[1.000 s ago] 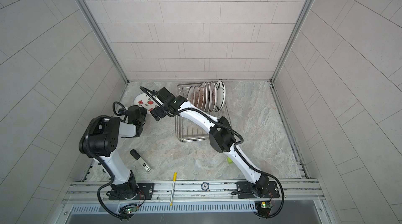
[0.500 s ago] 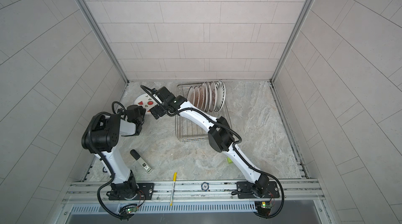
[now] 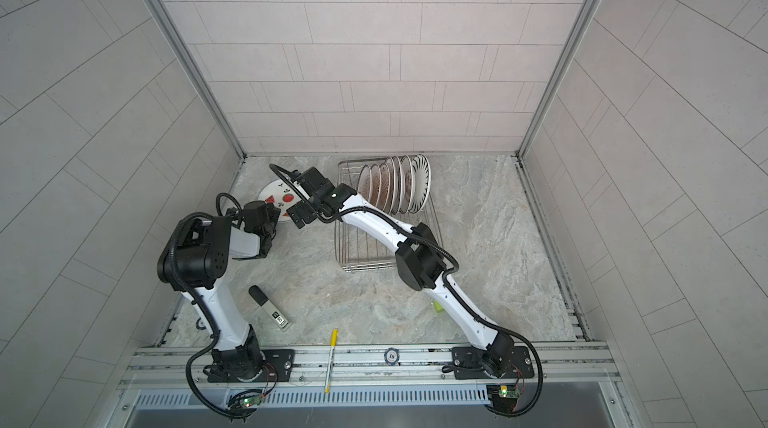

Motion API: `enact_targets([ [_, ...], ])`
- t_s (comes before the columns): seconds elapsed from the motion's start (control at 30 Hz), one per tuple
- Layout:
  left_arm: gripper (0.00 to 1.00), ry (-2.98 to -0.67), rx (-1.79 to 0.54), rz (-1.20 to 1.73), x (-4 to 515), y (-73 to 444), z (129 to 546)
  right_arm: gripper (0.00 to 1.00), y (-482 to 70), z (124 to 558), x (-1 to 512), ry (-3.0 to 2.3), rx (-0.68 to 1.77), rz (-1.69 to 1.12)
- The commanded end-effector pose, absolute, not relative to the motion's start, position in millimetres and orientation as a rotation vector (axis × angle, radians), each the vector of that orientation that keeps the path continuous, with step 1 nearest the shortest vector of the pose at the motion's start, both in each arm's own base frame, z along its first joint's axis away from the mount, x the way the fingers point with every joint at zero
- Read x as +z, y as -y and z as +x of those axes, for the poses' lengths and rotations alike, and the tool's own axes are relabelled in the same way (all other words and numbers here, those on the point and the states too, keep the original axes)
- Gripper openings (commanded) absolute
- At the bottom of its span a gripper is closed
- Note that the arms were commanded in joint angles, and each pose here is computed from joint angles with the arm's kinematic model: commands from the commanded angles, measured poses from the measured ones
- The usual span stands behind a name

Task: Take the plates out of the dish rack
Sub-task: 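Lower the watermelon plate flat onto the table with the left gripper, then move the right gripper to the blue-striped plate rim in the rack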

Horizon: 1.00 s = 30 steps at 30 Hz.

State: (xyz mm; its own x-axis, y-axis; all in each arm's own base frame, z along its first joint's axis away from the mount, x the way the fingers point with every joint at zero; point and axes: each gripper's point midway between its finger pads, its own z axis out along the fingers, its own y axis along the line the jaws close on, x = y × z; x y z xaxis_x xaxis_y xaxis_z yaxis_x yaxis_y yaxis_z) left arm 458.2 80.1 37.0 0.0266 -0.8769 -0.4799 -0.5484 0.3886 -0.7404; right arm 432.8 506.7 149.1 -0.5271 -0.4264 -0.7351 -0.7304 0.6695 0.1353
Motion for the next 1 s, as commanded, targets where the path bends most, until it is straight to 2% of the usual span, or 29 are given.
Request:
enact_targets([
  [0.0,0.55,-1.607,-0.387,-1.270,46.2,-88.4,464.3,0.97,-502.3,436.2,157.4,-2.197,0.552,-0.860],
  [0.23,0.65,-1.598,-0.343,-1.280,47.5,-94.6,457.9,0.97,-501.6,436.4,167.0,-2.177,0.550,-0.863],
  [0.53,0.68,-1.572,-0.292,-1.294,52.7,-105.0,444.4,0.97,-495.9,435.4,192.3,-2.142,0.537,-0.856],
  [0.87,0.78,-1.511,-0.216,-1.263,89.0,-117.8,414.8,0.97,-477.3,420.3,243.1,-2.099,0.508,-0.881],
  [0.93,0.87,-1.497,-0.208,-1.255,97.1,-118.6,407.4,0.97,-468.4,417.0,253.9,-2.103,0.486,-0.868],
  [0.97,0.95,-1.492,-0.202,-1.254,101.1,-119.0,403.4,0.97,-463.7,415.6,259.8,-2.099,0.476,-0.858],
])
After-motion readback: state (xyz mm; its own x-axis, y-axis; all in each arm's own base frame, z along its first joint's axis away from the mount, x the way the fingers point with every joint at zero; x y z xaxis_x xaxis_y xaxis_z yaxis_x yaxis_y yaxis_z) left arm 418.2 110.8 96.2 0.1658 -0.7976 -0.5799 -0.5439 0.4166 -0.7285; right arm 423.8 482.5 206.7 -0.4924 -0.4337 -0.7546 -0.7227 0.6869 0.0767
